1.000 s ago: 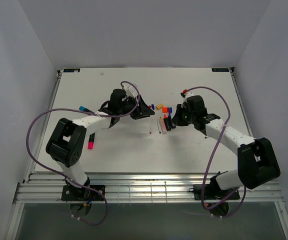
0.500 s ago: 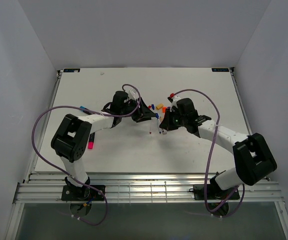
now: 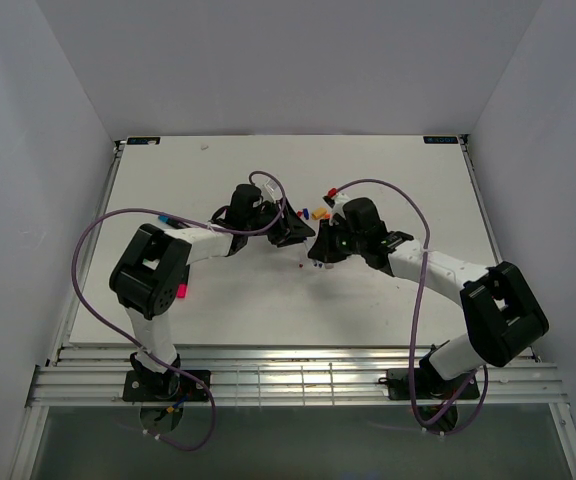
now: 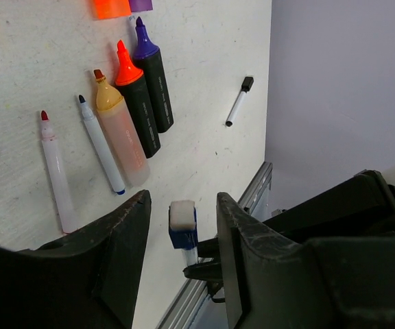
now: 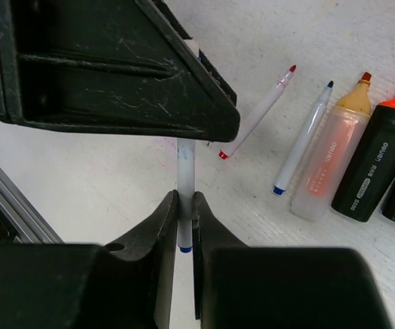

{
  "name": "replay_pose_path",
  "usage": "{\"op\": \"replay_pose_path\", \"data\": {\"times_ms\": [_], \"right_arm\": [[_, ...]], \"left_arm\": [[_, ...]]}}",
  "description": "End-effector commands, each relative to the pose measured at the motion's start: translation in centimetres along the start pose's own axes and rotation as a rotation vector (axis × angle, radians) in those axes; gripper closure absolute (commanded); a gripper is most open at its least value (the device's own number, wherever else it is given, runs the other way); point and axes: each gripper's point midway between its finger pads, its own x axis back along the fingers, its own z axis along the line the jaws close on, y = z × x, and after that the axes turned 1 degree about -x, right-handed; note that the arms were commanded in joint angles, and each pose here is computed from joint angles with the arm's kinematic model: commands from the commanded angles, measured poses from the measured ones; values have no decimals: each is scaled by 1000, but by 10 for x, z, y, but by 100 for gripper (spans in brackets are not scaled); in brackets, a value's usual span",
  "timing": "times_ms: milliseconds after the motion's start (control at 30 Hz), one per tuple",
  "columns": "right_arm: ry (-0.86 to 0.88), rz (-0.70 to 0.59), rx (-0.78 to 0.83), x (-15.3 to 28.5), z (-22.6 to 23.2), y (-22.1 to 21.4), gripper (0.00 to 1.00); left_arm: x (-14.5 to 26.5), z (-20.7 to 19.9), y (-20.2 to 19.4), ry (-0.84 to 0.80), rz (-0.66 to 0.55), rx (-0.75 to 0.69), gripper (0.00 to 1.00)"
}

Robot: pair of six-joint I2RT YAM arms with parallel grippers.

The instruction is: Open the pen caps

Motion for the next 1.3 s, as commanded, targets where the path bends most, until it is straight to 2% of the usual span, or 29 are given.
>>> {"op": "replay_pose_path", "data": {"times_ms": [0, 200, 400, 467, 500, 533, 633, 733, 800, 867, 967, 1067, 1167, 1200, 1267], "right_arm": [[39, -53, 24, -4, 15, 22, 92], [7, -47, 26, -8, 9, 19, 92], [-11, -43, 30, -7, 6, 19, 92], [-13, -41, 35, -8, 5, 20, 86], [-11, -43, 38, -8, 6, 22, 81], [-10, -45, 44, -8, 6, 24, 74], [1, -33, 49, -13, 9, 28, 64], [18, -18, 47, -21, 12, 30, 64], [26, 0, 38, -26, 11, 27, 66], [30, 11, 32, -31, 11, 25, 73], [30, 32, 30, -33, 10, 18, 91], [1, 44, 46, -35, 7, 8, 92], [-114, 48, 114, -36, 0, 2, 92], [-276, 38, 143, -31, -22, 1, 92], [-402, 35, 229, -27, -24, -3, 92]], "left_arm": [[1, -22, 11, -52, -27, -39, 48], [1, -20, 9, -49, -25, -37, 63], [2, -20, 8, -49, -25, -40, 87], [2, -20, 8, -52, -23, -39, 98], [2, -20, 8, -53, -20, -40, 100], [1, -20, 7, -52, -18, -38, 100], [2, -21, 8, -56, -18, -37, 100], [3, -24, 9, -62, -21, -43, 100], [3, -26, 9, -64, -22, -43, 100], [4, -28, 11, -69, -26, -49, 100], [4, -30, 14, -71, -32, -48, 100], [3, -30, 23, -70, -34, -37, 100], [3, -21, 38, -43, -43, -8, 100], [3, -17, 43, -34, -45, 0, 100], [7, -7, 58, -3, -61, 17, 100]]}}
